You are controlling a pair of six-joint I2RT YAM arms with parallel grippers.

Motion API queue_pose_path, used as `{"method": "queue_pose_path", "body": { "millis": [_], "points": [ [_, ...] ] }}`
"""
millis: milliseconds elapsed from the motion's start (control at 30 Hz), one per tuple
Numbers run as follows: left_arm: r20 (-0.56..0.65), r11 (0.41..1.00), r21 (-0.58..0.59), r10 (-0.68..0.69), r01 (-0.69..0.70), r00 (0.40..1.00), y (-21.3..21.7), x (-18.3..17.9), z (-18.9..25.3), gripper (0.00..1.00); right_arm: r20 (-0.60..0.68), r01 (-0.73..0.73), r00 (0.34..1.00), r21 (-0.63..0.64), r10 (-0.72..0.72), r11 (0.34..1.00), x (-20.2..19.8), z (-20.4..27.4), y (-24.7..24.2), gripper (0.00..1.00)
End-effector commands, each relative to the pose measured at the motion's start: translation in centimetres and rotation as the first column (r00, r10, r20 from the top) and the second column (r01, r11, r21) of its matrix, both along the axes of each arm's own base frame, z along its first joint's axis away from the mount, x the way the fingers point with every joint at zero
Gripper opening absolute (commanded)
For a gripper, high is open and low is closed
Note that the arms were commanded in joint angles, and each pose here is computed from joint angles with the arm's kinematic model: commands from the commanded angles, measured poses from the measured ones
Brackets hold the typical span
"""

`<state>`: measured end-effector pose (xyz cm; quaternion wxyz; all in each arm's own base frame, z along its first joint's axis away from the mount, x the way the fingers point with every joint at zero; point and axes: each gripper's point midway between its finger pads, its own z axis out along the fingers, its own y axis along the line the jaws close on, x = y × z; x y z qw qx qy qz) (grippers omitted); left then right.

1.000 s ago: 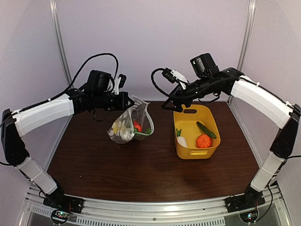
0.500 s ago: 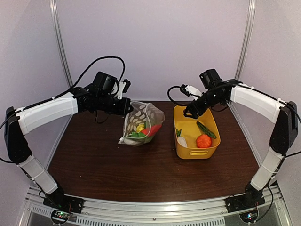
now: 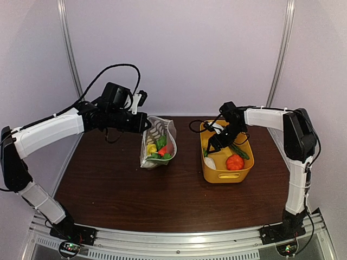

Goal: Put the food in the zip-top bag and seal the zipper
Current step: Adjust the fake vegetable in the bin.

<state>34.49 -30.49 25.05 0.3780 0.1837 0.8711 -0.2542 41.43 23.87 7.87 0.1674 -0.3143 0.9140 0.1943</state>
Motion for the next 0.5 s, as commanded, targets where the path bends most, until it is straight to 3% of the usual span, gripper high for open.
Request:
{"method": "queue_pose_path", "body": {
  "millis": [0,300,467],
  "points": [
    [0.042,0.999,-0.024,0.027,-0.026,0.999,0.7,0.1,1.4,0.00,-0.051,0.028,0.998,0.082,-0.024,0.996,-0.6,0.2,1.1,0.68],
    [0.030,1.000,-0.018,0.027,-0.026,0.999,0.5,0.3,1.0,0.00,-0.135,0.061,0.990,0.135,-0.042,0.989,-0.5,-1.9,2.6,0.65],
    [0.035,0.999,-0.016,0.035,-0.035,0.999,0.6,0.4,1.2,0.00,-0.142,0.079,0.988,0.152,-0.057,0.985,0.0,-2.6,3.0,0.50]
  ]
}}
